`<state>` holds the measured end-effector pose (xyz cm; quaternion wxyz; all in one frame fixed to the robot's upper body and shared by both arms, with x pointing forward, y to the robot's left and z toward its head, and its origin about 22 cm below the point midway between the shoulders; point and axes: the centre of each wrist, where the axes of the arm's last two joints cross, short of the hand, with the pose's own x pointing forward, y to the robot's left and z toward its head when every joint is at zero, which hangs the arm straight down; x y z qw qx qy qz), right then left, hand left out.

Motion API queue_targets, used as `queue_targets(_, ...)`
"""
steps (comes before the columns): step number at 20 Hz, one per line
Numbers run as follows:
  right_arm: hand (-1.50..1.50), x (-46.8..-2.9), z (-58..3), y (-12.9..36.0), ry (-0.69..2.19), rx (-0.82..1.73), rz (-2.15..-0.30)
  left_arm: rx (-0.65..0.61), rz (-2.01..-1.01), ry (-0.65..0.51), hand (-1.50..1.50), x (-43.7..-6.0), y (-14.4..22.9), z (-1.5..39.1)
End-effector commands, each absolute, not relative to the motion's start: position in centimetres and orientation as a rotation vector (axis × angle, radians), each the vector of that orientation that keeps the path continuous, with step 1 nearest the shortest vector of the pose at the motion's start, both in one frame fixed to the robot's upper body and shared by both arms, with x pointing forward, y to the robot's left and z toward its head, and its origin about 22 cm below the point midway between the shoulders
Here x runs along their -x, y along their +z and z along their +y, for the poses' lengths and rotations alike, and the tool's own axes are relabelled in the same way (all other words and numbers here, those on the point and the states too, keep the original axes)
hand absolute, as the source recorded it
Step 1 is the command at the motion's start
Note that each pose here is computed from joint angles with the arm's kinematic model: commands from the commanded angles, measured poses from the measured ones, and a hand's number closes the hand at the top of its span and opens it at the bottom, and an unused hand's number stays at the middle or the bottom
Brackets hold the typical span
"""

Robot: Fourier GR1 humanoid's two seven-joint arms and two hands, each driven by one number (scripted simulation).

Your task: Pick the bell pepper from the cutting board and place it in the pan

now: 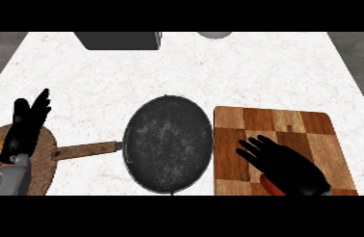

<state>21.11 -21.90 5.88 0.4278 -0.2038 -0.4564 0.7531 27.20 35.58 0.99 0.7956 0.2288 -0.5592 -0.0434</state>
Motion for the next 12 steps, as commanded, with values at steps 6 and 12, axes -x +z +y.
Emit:
queue_targets(6, 1.5, -20.9, -22.5, 4.8, 1.986, 0.557, -1.23, -0.49, -1.205, -0.118, 0.0, -26.5, 1.6, 34.8)
queue_targets(12, 1.5, -22.0, -22.0, 4.1, 1.932, 0.65, -1.293, -0.491, -1.187, -0.105, 0.0, -26.4, 0.4, 36.0)
